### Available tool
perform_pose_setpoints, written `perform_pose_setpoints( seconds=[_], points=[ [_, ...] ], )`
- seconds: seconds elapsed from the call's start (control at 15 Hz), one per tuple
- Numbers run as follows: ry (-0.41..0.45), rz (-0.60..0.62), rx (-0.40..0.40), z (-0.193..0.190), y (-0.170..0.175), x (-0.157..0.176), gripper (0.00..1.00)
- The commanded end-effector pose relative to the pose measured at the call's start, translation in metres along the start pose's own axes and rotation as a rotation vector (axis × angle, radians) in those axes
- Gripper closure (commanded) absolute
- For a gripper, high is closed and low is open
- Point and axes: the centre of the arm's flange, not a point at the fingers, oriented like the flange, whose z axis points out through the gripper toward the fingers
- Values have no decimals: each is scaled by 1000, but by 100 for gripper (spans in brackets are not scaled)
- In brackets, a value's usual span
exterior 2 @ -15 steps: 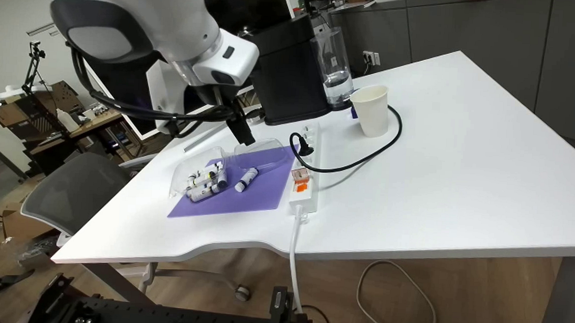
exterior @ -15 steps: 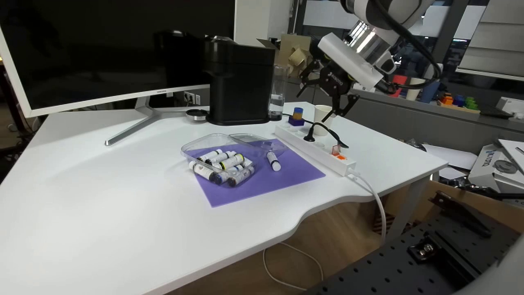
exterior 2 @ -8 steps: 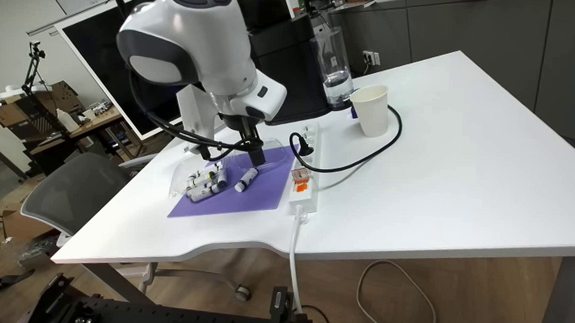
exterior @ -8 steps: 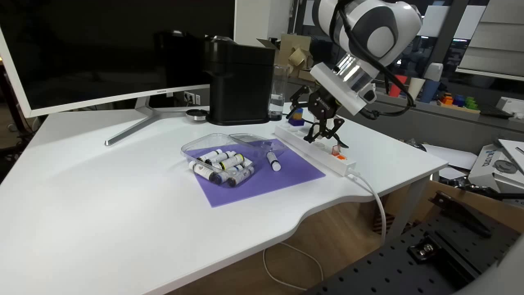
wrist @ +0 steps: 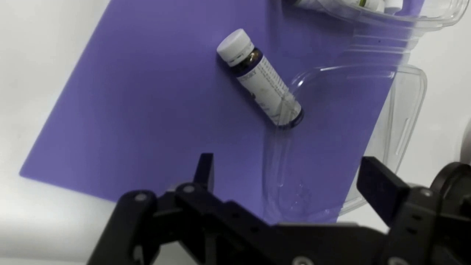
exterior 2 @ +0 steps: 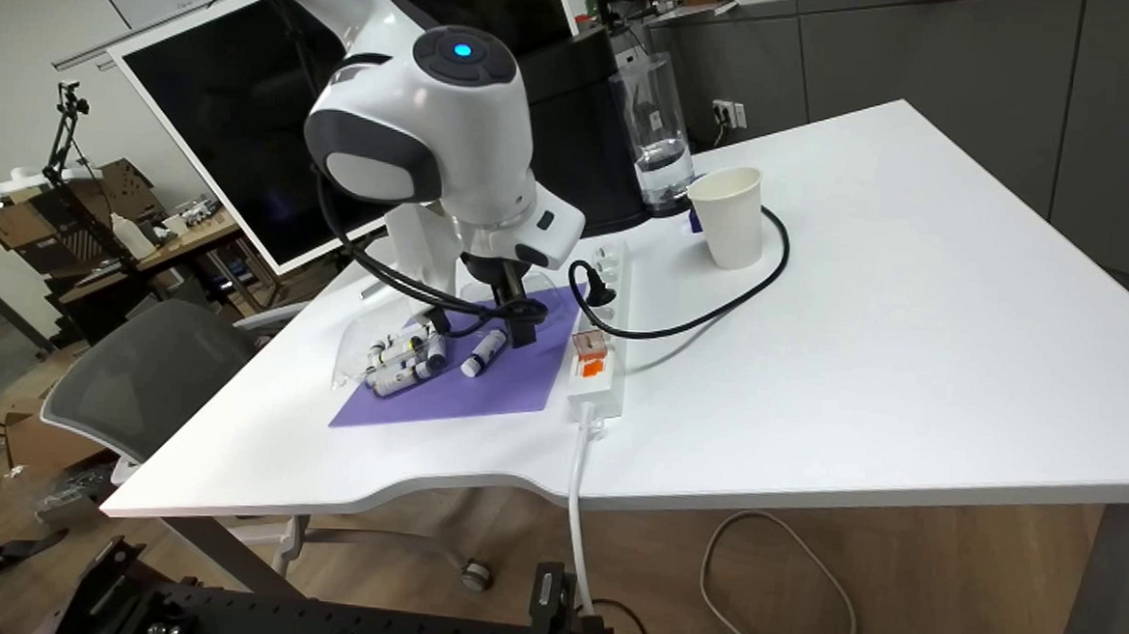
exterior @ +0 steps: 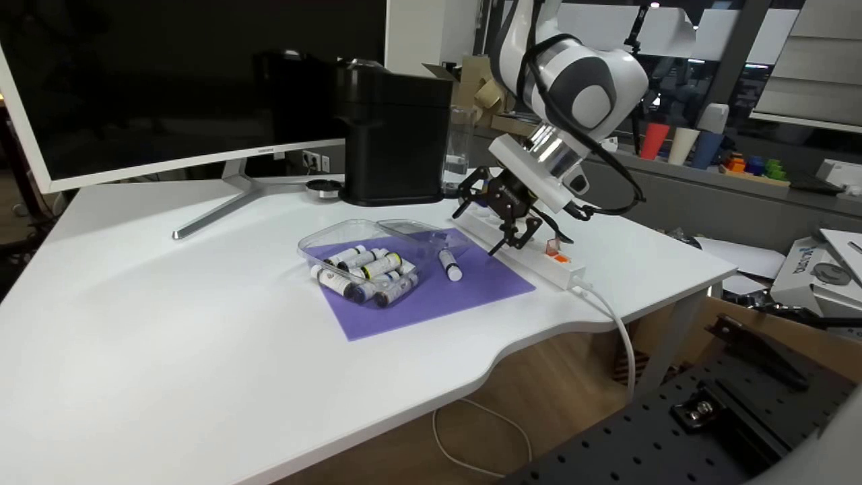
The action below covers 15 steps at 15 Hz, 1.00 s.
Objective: Close the lid on the clear container
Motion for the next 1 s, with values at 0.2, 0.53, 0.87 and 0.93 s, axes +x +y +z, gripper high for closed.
perform_pose_setpoints(
  seconds=[0.2,0.53,0.87,0.93],
  points=[
    [-2,-30,31,19,-13,21,0],
    [-12,-83,49,27,-20,25,0],
    [-41,-124,74,34,-24,25,0],
    [-47,-132,80,35,-26,25,0]
  ],
)
